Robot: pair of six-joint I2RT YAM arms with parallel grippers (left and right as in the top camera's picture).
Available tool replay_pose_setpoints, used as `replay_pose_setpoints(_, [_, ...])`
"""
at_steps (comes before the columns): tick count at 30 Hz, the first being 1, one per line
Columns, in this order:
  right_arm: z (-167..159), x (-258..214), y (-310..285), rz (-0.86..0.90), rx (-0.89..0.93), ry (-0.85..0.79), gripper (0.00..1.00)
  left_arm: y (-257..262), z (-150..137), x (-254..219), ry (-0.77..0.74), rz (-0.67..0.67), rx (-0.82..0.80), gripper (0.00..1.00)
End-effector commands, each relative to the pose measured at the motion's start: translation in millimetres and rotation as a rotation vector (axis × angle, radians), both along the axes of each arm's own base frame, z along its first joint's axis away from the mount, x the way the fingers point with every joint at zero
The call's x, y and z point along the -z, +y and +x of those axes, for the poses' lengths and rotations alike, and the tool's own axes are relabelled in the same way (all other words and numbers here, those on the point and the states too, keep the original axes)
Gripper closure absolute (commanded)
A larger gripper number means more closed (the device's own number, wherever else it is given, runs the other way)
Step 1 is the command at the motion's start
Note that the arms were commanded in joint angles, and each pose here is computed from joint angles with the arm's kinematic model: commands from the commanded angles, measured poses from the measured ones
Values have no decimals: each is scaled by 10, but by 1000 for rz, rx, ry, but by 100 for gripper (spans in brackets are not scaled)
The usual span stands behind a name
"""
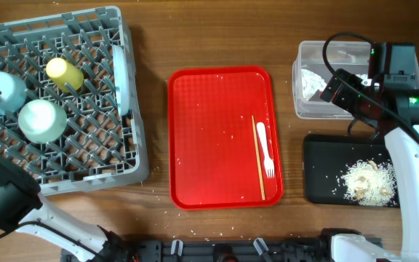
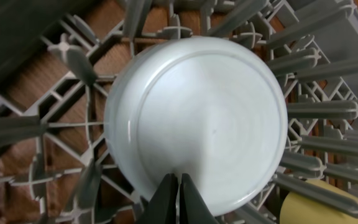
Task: Sort waste into correct bins and load items into the dishwasher rack
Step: 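Lower the bowl into the rack and release it, then move the left gripper to the chopsticks on the red tray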
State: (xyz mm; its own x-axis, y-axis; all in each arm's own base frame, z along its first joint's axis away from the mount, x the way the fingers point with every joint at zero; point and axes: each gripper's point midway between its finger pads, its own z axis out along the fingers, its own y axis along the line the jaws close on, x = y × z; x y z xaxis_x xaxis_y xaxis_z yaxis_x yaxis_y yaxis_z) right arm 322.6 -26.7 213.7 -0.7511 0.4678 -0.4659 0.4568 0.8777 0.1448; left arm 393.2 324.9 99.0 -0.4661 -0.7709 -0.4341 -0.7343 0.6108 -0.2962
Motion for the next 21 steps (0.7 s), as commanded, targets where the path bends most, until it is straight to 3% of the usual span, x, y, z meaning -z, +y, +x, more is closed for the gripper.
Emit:
replay_pose_setpoints(1, [10,-80,-14,-9,-7,-23,0,-426,195,-835,-268,-132,89,96])
replay_pose_setpoints(2, [10,-80,-14,-9,-7,-23,0,-1029,259,-1377,-443,-422,160,96])
replay_pose_setpoints(4, [10,-80,-14,-9,-7,-23,0,-1450,185,-1520,-432,-549,223,95])
replay_pose_setpoints(7, [10,-80,-14,-9,-7,-23,0,-2306,-86,-1347,-212,-692,356,74])
replay_pose_setpoints(10, [10,-80,-14,-9,-7,-23,0,-2966,-184,-1296,-92,-748,512,51])
replay_pose_setpoints(15, [10,-80,-14,-9,-7,-23,0,-3869,-383,-1419,-7,-742,772,51])
replay_pose_setpoints(17, [10,-80,-14,-9,-7,-23,0,-4238,-574,-1579,3,-654,889,53])
replay_pose_setpoints(19, [10,-80,-14,-9,-7,-23,0,-4409,-696,-1555,75,-508,862,56])
replay_pose_setpoints(21, [10,-80,-14,-9,-7,-23,0,-4745,-830,-1508,128,-452,919,46])
